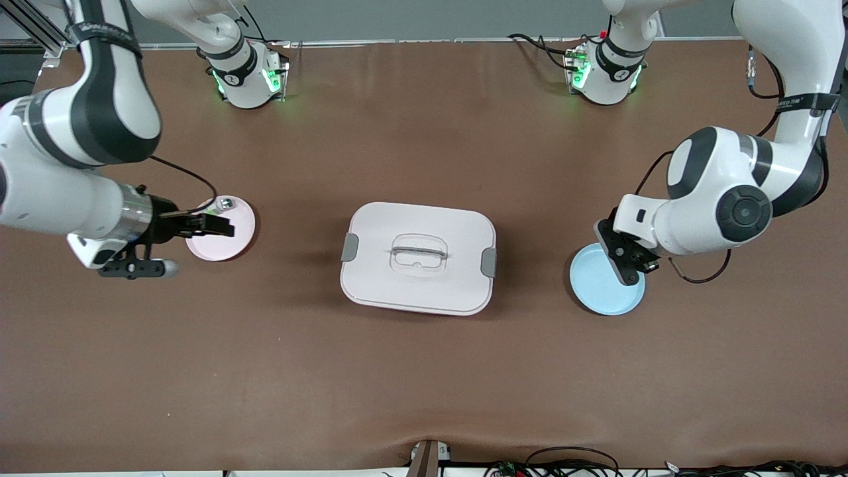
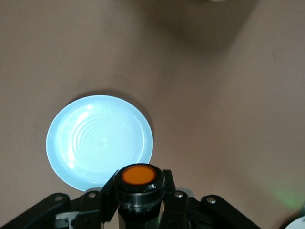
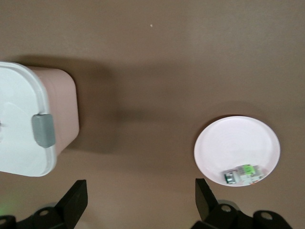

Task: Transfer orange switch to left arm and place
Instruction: 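Lower the switch into the blue dish and open the left gripper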

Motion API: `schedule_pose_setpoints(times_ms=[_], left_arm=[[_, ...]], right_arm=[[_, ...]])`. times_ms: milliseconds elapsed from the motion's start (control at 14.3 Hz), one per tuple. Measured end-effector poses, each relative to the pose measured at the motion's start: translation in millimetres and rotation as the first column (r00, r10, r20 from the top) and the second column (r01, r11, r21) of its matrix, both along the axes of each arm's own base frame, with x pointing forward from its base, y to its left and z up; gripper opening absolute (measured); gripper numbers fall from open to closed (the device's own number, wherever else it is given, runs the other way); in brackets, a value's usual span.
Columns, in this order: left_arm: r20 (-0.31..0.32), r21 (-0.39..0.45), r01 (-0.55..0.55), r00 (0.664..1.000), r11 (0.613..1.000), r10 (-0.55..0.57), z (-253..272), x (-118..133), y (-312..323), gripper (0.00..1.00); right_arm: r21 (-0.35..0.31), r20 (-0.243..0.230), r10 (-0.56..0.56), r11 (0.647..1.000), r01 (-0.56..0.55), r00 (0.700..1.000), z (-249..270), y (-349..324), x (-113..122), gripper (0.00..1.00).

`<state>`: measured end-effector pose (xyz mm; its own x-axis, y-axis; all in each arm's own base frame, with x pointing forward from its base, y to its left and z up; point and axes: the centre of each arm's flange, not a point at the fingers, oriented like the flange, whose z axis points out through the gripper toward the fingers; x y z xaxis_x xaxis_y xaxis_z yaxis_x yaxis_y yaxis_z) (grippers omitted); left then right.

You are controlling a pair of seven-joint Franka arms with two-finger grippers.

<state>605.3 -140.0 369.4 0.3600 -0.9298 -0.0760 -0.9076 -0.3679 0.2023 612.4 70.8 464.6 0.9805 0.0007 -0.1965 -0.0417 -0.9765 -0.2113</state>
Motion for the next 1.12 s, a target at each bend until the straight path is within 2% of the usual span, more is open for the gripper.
schedule_pose_setpoints(times_ms=[281, 491, 771, 1122], left_arm=[[-0.005, 0.032, 0.086, 0.996, 0.996, -0.086, -16, -3, -17, 0.38], [0.026, 0.018, 0.149, 0.988, 0.989, -0.149, -41, -5, -21, 0.38], [0.054, 0.041, 0.242, 0.968, 0.969, -0.244, -64, -7, -13, 0.38], [0.168, 0.027, 0.290, 0.942, 0.957, -0.290, -107, -17, 15, 0.38]], right_arm=[[0.008, 0.013, 0.043, 0.999, -0.044, 0.999, -5, -38, 1, 1.00], [-0.049, 0.024, 0.066, 0.997, -0.065, 0.998, -5, -49, 3, 1.00], [-0.078, 0.044, 0.087, 0.993, -0.083, 0.995, -4, -58, 5, 1.00], [-0.112, 0.066, 0.082, 0.991, -0.075, 0.994, 6, -76, 3, 1.00]])
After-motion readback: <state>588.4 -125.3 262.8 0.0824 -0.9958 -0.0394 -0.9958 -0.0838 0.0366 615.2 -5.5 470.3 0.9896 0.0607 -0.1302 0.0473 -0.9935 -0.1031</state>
